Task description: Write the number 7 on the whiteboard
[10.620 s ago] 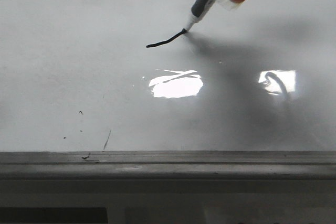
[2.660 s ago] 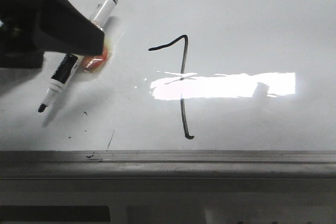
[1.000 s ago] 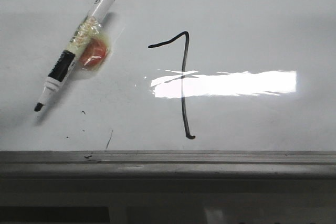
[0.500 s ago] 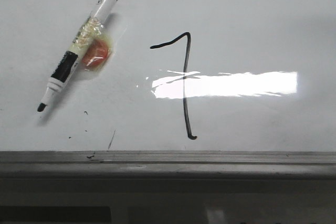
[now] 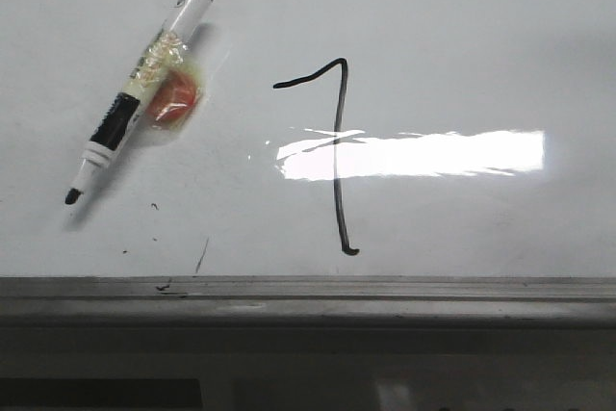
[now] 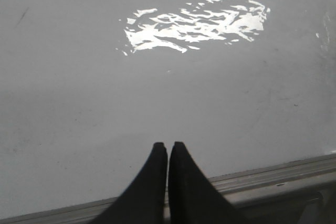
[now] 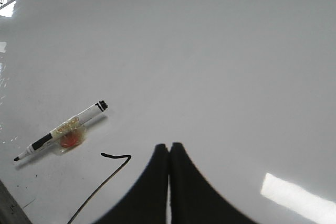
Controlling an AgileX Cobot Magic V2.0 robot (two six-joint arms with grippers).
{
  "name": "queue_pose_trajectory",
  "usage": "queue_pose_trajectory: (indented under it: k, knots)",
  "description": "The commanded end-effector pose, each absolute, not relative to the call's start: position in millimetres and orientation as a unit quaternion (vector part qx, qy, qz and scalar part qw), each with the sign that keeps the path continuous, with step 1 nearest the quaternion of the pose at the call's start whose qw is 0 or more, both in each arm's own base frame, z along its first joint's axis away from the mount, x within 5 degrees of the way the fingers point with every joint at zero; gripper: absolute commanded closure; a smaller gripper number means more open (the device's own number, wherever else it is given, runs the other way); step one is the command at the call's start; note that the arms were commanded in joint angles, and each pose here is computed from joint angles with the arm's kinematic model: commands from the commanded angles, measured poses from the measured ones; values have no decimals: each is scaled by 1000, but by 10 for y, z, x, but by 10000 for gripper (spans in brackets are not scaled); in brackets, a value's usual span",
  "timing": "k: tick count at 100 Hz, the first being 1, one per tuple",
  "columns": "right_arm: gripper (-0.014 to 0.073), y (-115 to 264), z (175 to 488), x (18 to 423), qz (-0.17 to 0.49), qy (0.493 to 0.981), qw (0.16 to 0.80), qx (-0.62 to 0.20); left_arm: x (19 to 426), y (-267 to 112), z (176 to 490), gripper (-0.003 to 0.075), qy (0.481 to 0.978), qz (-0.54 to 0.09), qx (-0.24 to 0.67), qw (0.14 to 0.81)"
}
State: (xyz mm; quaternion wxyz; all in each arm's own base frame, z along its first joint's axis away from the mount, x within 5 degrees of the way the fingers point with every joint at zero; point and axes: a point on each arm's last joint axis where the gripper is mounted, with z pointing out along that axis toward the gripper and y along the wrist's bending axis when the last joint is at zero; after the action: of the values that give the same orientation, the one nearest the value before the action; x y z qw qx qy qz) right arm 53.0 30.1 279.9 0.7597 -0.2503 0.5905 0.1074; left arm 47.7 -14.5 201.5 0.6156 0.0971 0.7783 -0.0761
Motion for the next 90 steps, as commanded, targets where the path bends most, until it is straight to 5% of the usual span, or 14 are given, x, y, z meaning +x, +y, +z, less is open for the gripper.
queue_pose_trajectory:
  k: [1, 32, 51, 90]
  knots:
    - [659, 275, 2886, 539, 97, 584, 770, -237, 451, -132, 2173, 741, 741, -82, 84, 661]
    - [659, 275, 2886, 539, 97, 584, 770, -237, 458, -133, 2145, 741, 743, -82, 83, 659]
    - [659, 275, 2886, 539, 97, 584, 770, -237, 522, -135, 1821, 741, 759, -78, 80, 641]
    - [659, 275, 2886, 539, 97, 584, 770, -237, 523, -134, 1857, 741, 751, -78, 78, 651]
